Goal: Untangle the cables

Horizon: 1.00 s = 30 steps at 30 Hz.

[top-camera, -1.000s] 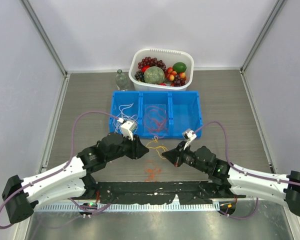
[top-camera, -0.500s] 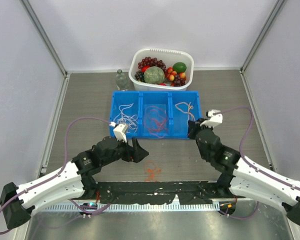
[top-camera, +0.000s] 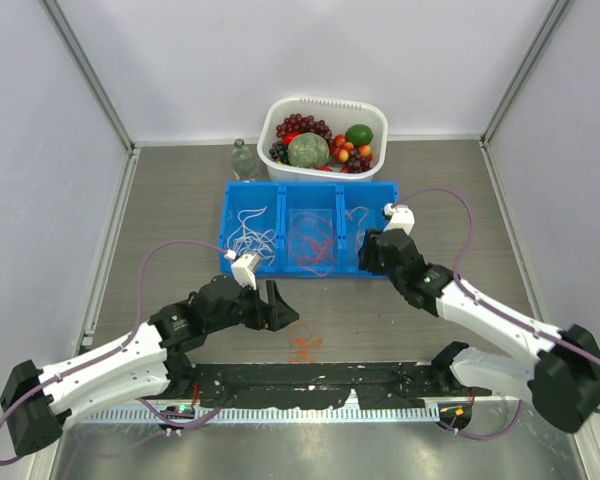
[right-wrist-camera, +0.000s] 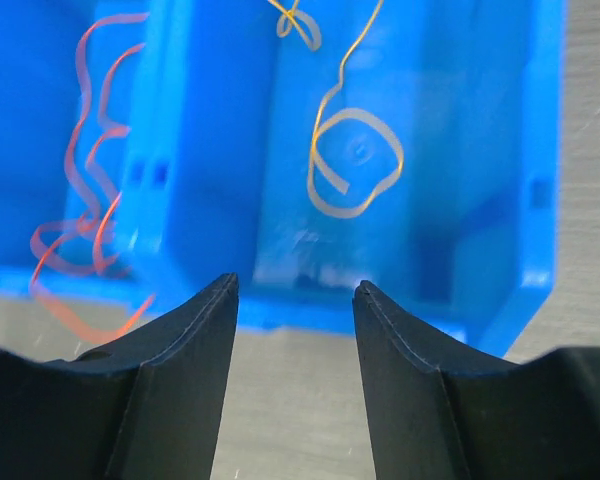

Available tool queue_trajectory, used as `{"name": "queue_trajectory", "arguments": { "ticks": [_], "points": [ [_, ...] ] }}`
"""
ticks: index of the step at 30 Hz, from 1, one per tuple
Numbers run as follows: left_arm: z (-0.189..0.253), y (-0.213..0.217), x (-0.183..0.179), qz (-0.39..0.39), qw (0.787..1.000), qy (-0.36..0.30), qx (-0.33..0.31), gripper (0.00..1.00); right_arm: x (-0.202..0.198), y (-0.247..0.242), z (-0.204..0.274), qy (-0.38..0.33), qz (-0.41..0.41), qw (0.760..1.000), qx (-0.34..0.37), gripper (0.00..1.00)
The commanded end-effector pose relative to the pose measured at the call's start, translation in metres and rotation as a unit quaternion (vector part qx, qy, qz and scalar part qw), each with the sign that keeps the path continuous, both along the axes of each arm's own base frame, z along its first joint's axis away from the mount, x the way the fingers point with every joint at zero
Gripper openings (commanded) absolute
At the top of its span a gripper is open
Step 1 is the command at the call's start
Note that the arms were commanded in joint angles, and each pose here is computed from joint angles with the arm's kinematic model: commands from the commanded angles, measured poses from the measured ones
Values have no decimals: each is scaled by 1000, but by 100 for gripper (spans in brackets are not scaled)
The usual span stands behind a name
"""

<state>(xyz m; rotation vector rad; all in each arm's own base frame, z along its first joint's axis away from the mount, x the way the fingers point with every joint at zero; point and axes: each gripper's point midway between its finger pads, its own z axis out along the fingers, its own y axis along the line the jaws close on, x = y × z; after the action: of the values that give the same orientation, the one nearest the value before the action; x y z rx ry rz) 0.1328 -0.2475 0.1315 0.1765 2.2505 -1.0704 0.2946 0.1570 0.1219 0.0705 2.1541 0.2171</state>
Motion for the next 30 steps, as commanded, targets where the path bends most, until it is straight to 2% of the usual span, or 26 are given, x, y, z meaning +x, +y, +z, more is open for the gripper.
{"name": "queue_trajectory", "arguments": {
  "ticks": [1,4,8,11,19,21,23,25,26,28,30],
  "points": [
    [-7,-12,-1,-17,1000,17,0,78,-38,44,32,-56,134,985,97,55],
    [-17,-22,-1,-34,999,27,9,74,-73,67,20,-46,220,964,144,55],
    [-33,-30,0,-42,997,50,29,62,-127,104,7,1,339,912,232,53],
    [-40,-33,-2,-50,997,54,35,58,-161,118,-17,40,381,892,239,51],
    [-40,-33,-10,-52,996,64,25,50,-195,135,-56,83,390,891,218,45],
    [-41,-35,-15,-62,995,67,25,56,-199,135,-67,87,391,895,199,45],
    [-41,-38,-19,-72,995,68,27,66,-199,135,-75,90,389,899,181,45],
    [-42,-42,-25,-84,994,69,31,68,-197,138,-77,88,385,904,167,46],
    [-44,-44,-29,-91,993,69,37,68,-199,141,-76,87,390,902,164,47],
    [-47,-45,-32,-97,991,71,53,61,-200,144,-76,84,389,902,164,47],
    [-53,-44,-36,-96,990,67,75,54,-191,143,-76,69,366,914,159,47]
  ]
}}
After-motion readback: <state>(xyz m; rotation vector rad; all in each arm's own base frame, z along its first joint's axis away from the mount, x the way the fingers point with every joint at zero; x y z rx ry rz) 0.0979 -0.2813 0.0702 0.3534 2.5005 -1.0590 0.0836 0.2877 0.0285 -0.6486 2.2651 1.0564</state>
